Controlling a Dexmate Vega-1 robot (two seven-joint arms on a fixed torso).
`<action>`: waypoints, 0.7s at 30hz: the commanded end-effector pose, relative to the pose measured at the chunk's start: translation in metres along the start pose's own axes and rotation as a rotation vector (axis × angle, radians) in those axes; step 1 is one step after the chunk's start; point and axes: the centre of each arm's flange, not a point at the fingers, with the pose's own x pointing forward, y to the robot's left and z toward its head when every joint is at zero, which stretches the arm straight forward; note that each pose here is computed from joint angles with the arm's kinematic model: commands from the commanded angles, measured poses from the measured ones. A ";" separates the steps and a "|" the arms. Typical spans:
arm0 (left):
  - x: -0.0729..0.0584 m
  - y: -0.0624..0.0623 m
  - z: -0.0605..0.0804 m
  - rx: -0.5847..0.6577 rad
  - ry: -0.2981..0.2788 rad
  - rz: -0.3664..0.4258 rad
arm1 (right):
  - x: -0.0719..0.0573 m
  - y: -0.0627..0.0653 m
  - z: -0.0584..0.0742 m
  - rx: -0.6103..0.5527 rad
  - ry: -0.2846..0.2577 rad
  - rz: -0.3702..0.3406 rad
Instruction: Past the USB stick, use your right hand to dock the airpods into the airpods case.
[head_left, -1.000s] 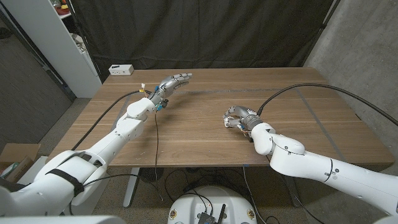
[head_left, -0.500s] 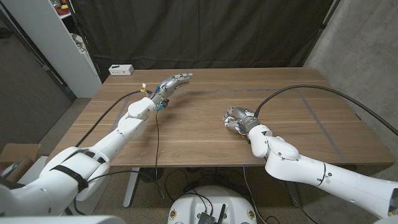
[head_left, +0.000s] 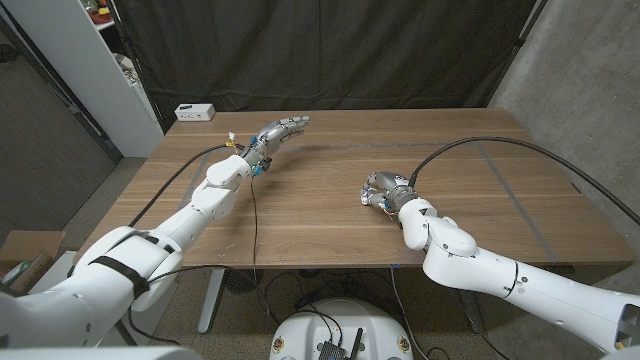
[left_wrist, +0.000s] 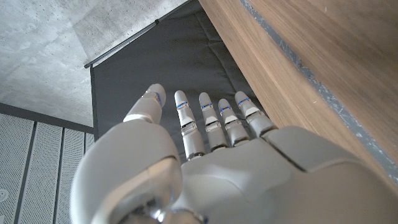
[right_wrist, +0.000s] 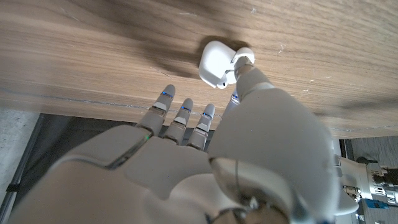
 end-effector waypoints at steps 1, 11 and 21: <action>0.004 0.002 -0.003 -0.003 0.007 -0.001 | 0.002 0.001 -0.005 0.020 0.019 0.017; 0.005 -0.002 -0.002 -0.003 0.009 -0.005 | 0.000 -0.002 -0.007 0.061 0.013 -0.001; 0.005 -0.005 -0.002 -0.002 0.010 -0.003 | -0.002 -0.002 -0.009 0.111 0.016 -0.020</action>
